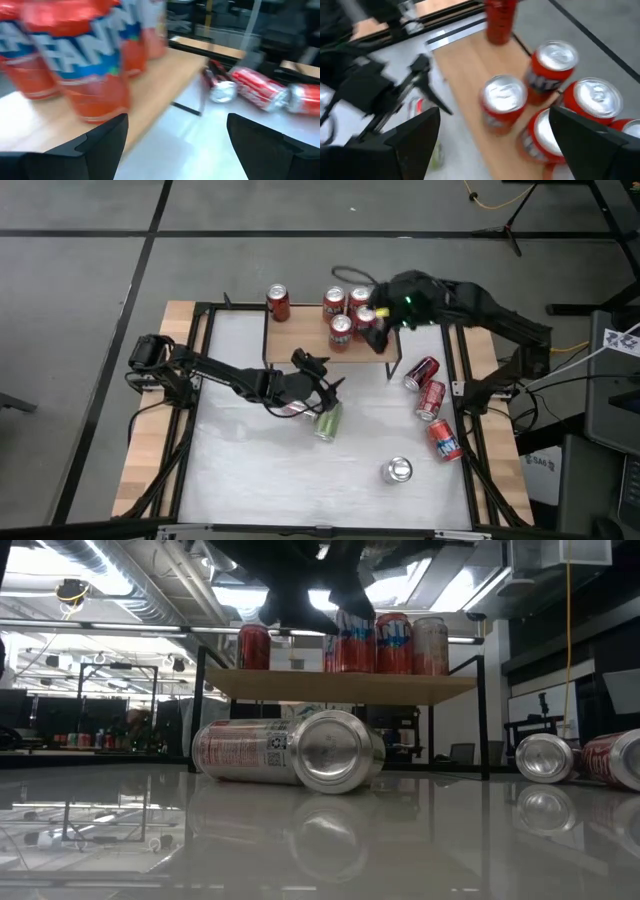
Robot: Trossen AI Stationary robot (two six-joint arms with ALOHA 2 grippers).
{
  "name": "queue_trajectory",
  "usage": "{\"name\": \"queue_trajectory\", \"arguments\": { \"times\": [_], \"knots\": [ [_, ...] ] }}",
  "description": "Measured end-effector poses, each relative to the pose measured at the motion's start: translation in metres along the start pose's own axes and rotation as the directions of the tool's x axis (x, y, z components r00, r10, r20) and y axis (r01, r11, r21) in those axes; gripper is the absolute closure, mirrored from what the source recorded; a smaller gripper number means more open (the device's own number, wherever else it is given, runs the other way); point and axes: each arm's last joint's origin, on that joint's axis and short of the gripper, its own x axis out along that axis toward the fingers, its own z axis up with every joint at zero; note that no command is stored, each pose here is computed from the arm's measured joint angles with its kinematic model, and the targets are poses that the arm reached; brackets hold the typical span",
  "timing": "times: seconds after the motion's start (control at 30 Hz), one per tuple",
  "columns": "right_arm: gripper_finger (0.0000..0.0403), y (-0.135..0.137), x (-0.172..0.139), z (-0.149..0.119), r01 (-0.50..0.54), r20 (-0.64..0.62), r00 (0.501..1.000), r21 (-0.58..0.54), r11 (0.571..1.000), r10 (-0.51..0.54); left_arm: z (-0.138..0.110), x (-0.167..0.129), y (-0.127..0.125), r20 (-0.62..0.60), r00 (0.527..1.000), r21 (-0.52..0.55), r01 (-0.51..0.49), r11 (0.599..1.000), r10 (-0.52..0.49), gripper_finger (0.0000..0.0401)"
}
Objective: Place canned beverage on shelf
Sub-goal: Put the orange soda can aligned with the other soda can on the shelf
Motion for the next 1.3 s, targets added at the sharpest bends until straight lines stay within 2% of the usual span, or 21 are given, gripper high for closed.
{"name": "queue_trajectory", "arguments": {
  "times": [0.13,0.27,0.5,0.63,0.77,0.97,1.3],
  "knots": [
    [0.004,0.031,-0.011,-0.009,0.013,0.016,1.0,-0.087,0.996,-0.012,-0.001,-0.001,-0.004,-0.022,0.995,-0.004,0.098,0.995,-0.098,0.0071],
    [0.004,0.063,-0.017,-0.02,0.031,0.025,0.999,-0.178,0.984,-0.027,-0.006,0.011,-0.007,0.0,0.991,0.005,0.136,0.991,-0.136,0.0071],
    [0.004,0.1,-0.025,-0.037,-0.019,0.001,1.0,-0.29,0.957,0.02,-0.008,0.031,-0.001,0.051,0.994,0.051,0.095,0.994,-0.098,0.0071],
    [0.004,0.108,-0.028,-0.041,-0.041,0.003,0.999,-0.308,0.95,0.044,-0.005,0.041,0.013,0.057,0.996,0.032,0.061,0.998,-0.063,0.0071],
    [0.004,0.108,-0.028,-0.04,-0.041,0.008,0.999,-0.303,0.952,0.046,-0.001,0.05,0.024,0.063,0.994,0.011,0.088,0.996,-0.088,0.0071],
    [0.004,0.107,-0.028,-0.039,0.002,0.027,1.0,-0.301,0.954,0.007,-0.003,0.06,0.032,0.058,0.995,-0.02,0.083,0.996,-0.081,0.0071],
    [0.004,0.107,-0.028,-0.039,0.002,0.025,1.0,-0.302,0.953,0.006,-0.001,0.071,0.05,0.057,0.998,-0.037,0.034,0.999,-0.032,0.0071]
  ]
}}
